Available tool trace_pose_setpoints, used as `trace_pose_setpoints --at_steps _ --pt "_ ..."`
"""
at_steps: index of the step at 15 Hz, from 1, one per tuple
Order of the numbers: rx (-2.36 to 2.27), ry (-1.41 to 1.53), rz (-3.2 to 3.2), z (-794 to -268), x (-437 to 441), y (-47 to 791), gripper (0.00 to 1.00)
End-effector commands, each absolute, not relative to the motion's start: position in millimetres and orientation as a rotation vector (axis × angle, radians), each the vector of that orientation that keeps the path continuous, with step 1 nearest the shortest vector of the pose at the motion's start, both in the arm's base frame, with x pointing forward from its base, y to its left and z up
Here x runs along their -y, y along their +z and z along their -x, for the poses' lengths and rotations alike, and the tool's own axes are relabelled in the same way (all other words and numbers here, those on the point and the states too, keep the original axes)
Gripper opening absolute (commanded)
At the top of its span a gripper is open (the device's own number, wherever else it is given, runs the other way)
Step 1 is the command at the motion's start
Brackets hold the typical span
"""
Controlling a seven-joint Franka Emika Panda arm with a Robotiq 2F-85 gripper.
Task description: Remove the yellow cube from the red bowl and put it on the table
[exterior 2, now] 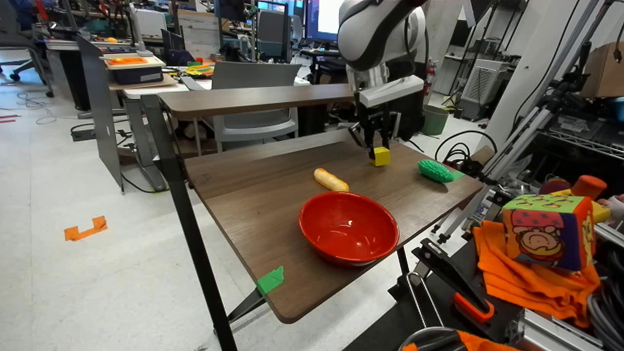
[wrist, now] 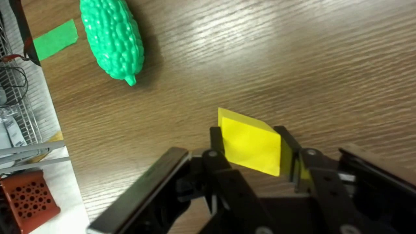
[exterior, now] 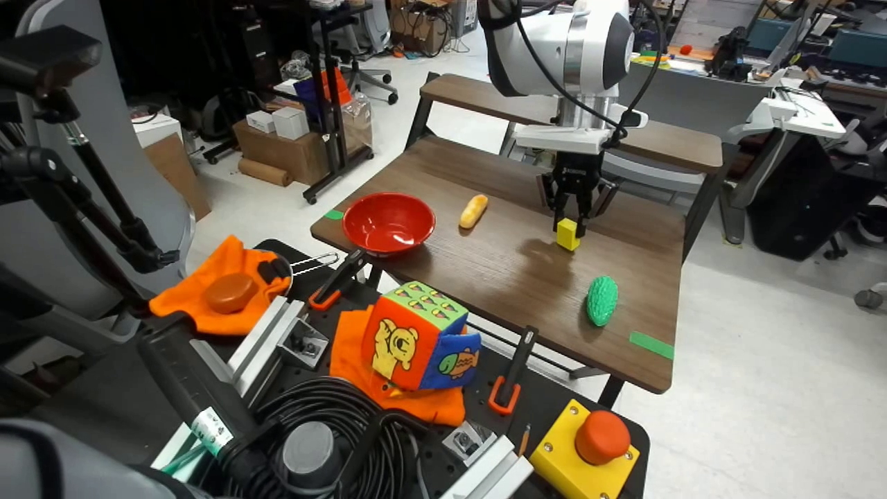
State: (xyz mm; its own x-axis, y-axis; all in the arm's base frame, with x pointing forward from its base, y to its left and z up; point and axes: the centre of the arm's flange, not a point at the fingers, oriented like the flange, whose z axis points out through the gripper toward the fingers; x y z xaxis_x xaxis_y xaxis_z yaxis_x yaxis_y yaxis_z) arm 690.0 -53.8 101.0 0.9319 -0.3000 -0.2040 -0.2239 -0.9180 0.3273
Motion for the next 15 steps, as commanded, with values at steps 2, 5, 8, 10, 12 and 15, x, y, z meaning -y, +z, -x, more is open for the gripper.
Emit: trace_pose_setpoints --at_steps 2,5,8,10,12,15 --pt "0.297 -0.332 -2.766 -714.1 36.6 102.8 0.17" --pt "0.253 -0.387 -2.777 -702.6 31.9 107.0 0.67" --pt "0.192 -0.396 -2.795 -682.3 28.5 133.7 0.81" --pt "0.17 -0.291 -2.814 -661.3 18.5 178.4 0.96" --pt "0.192 -0.21 -2.867 -650.3 7.4 203.7 1.0" --pt "0.205 -0.238 -2.859 -684.2 6.0 195.5 1.0"
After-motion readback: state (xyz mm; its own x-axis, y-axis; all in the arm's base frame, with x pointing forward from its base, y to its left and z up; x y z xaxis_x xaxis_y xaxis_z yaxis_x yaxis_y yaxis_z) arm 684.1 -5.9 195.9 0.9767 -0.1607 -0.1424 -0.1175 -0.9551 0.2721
